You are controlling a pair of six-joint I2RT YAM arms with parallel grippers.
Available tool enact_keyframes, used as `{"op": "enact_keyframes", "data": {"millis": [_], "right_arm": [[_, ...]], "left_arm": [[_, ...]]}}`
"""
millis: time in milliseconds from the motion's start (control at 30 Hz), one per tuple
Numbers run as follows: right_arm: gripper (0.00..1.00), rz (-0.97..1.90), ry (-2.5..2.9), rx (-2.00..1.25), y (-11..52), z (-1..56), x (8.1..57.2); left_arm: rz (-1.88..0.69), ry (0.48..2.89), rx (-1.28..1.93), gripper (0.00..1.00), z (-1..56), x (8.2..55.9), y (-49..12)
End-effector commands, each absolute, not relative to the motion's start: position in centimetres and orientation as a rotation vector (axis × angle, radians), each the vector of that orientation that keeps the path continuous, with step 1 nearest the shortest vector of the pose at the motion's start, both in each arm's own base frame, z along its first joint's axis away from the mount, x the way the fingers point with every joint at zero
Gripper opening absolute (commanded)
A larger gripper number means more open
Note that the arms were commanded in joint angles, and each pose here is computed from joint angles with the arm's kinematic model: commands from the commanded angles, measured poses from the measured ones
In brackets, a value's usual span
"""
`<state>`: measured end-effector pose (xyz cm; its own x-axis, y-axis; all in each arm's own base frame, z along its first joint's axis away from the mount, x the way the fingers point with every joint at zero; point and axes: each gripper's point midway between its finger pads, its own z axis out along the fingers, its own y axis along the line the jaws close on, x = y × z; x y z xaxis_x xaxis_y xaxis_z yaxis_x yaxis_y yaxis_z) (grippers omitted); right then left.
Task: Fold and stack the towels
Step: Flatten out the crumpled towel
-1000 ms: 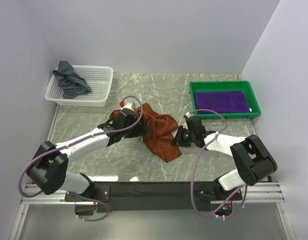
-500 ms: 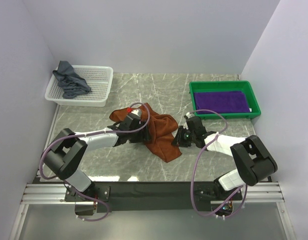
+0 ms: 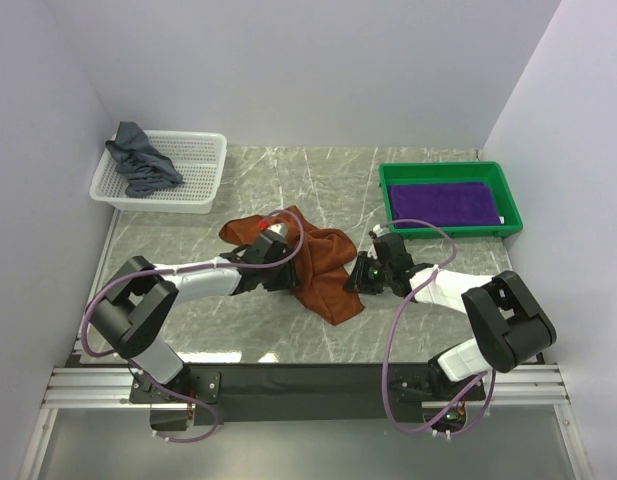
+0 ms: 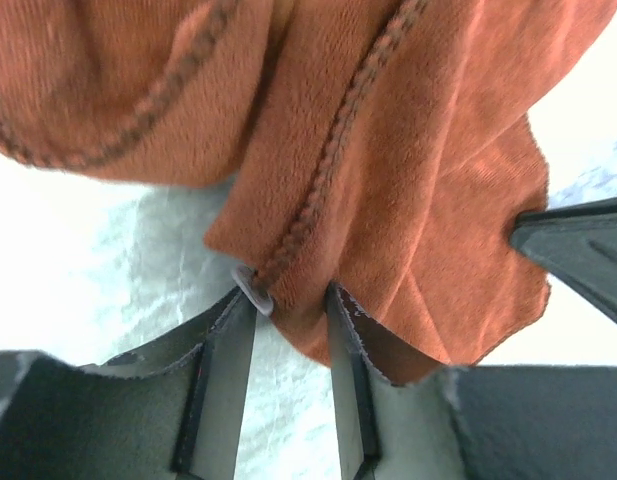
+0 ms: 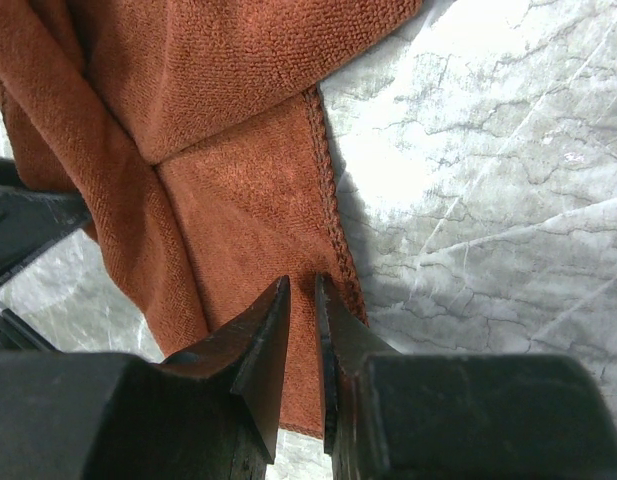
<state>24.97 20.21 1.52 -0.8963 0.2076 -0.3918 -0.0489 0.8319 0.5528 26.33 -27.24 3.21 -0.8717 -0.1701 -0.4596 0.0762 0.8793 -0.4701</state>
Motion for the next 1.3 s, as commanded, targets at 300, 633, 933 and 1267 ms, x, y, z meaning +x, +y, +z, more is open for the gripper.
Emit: {"op": "enact_keyframes", "data": {"millis": [300, 633, 933, 1267], "right_arm": [[0.25, 0.672, 2.665, 0.135, 18.1, -0.8, 22.9], [0.24, 0.662, 2.662, 0.147, 17.9, -0.8, 22.9], [0.24, 0.622, 2.663, 0.158, 17.4, -0.6, 23.0], [0.25, 0.515, 2.731, 0.157, 16.0, -1.2, 21.1]], "left_arm": [[-0.68, 2.485, -0.044, 0.39, 7.7, 26.4, -29.4], [-0.59, 2.486, -0.073, 0.08, 7.7, 27.2, -29.1], [-0.331, 2.557, -0.161, 0.01, 7.8, 25.7, -24.3], [0.118, 2.683, -0.271, 0.02, 9.8, 19.0, -14.2]]}}
